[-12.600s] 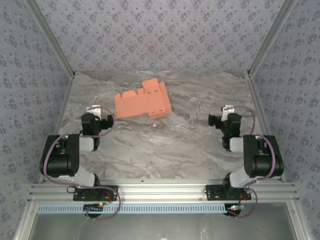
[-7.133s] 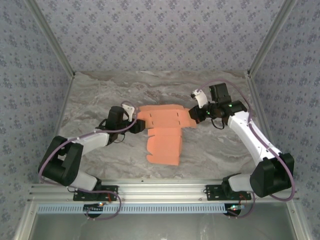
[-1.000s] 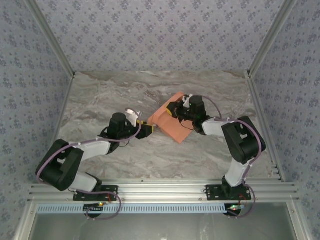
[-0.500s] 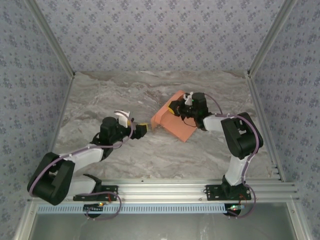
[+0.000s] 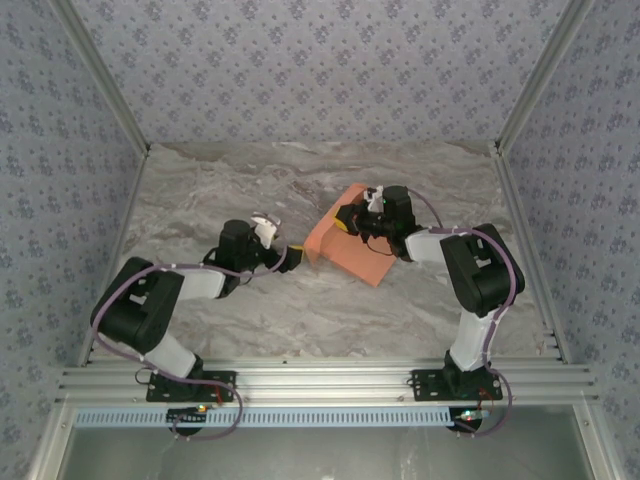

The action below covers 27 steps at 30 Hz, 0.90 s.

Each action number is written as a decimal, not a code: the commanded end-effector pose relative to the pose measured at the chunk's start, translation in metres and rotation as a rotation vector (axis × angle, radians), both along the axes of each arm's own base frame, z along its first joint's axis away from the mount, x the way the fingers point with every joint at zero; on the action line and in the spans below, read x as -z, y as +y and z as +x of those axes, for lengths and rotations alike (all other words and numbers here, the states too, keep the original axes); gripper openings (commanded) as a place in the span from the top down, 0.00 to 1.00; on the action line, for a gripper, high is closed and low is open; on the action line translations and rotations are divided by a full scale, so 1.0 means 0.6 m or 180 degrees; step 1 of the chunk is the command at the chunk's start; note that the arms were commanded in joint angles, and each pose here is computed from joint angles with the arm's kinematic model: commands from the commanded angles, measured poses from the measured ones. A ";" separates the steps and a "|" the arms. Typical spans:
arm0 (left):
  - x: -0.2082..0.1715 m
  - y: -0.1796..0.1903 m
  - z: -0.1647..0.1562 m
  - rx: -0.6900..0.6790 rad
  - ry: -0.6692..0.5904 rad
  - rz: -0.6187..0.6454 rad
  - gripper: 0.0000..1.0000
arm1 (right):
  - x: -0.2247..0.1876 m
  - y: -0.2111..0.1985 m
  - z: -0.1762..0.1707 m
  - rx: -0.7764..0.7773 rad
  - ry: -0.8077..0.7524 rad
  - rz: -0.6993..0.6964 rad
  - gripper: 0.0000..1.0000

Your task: Fold the paper box

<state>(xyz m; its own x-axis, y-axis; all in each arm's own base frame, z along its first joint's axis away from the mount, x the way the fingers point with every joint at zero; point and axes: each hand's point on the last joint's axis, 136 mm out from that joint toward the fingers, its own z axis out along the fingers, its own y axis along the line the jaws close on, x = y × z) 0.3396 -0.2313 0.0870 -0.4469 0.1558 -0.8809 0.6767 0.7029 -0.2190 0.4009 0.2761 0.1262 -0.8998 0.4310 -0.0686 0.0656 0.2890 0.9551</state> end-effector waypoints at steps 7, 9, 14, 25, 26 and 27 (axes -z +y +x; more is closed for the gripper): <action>-0.027 -0.069 -0.026 0.0465 -0.0424 -0.0289 0.08 | -0.008 -0.001 0.000 -0.0053 -0.0026 0.0093 0.92; -0.025 -0.085 -0.025 0.0484 -0.0451 -0.0225 0.08 | -0.005 -0.003 -0.001 -0.0060 -0.0039 0.0075 0.92; -0.009 -0.108 -0.012 0.0383 -0.0442 -0.0118 0.18 | 0.000 -0.014 -0.006 -0.0059 -0.0099 0.0095 0.92; 0.002 -0.118 -0.015 0.0341 -0.0287 -0.0205 0.60 | 0.018 -0.027 -0.015 0.0026 -0.0046 0.0096 0.92; 0.003 -0.120 -0.021 0.0360 -0.0271 -0.0196 0.60 | 0.020 -0.026 -0.016 0.0021 -0.0039 0.0092 0.92; 0.003 -0.124 -0.027 0.0400 -0.0254 -0.0198 0.59 | 0.020 -0.025 -0.016 0.0019 -0.0042 0.0091 0.92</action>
